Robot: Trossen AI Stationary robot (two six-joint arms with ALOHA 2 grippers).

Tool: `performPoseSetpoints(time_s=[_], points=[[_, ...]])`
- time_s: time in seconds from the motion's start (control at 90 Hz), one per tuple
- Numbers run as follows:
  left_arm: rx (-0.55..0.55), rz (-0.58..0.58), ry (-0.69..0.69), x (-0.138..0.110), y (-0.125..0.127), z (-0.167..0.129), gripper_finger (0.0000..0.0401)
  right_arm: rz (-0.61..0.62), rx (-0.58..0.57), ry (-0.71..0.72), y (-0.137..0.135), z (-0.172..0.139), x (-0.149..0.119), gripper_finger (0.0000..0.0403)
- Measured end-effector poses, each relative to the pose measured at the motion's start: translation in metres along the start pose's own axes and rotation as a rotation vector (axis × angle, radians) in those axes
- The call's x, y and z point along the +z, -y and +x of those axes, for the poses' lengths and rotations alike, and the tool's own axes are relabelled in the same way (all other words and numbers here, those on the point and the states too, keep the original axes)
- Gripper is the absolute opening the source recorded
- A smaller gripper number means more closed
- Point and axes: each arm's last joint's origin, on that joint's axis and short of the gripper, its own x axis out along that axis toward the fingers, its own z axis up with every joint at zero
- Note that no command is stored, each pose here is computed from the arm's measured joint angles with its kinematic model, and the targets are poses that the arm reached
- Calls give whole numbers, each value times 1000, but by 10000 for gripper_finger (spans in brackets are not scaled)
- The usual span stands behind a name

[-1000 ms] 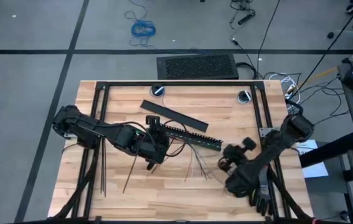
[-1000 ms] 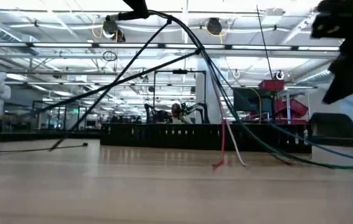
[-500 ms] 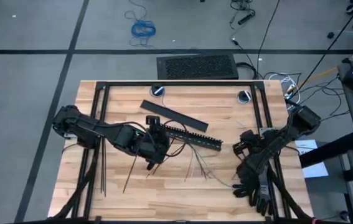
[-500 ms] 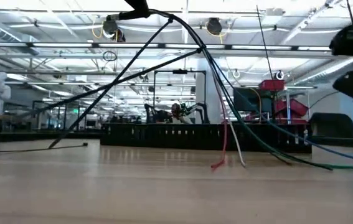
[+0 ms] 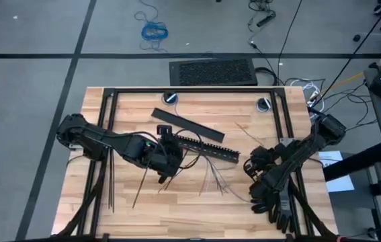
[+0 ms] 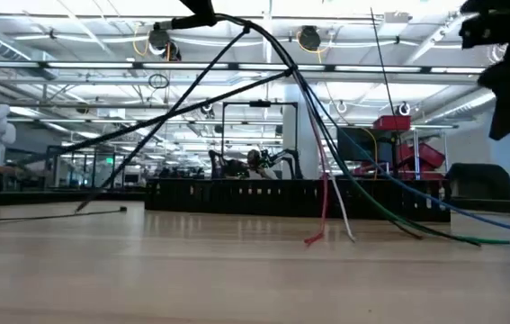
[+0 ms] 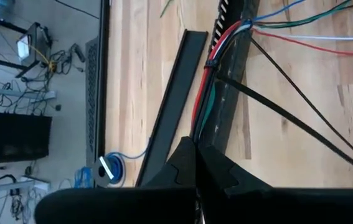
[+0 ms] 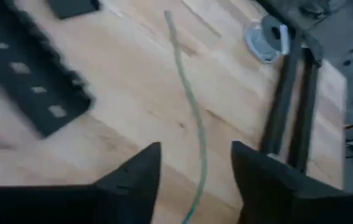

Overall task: Ziptie cables
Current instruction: Put the zip tied cable wire into the black cable duct

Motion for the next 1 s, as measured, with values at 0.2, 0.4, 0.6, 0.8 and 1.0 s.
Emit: performPoseSetpoints(time_s=[0.2, 0.4, 0.6, 0.8, 1.0], points=[[11, 11, 63, 7, 0, -1, 0, 39, 396, 380, -50, -14, 12, 237], [-33, 46, 167, 18, 4, -4, 0, -50, 460, 608, -73, -28, 27, 238], [-15, 54, 202, 23, -1, -9, 0, -107, 489, 524, -88, -16, 27, 238], [18, 48, 269, 34, -14, -18, 0, -140, 435, 520, -107, 4, 23, 238], [19, 44, 277, 36, -21, -22, 0, -172, 431, 538, -120, 14, 28, 238]])
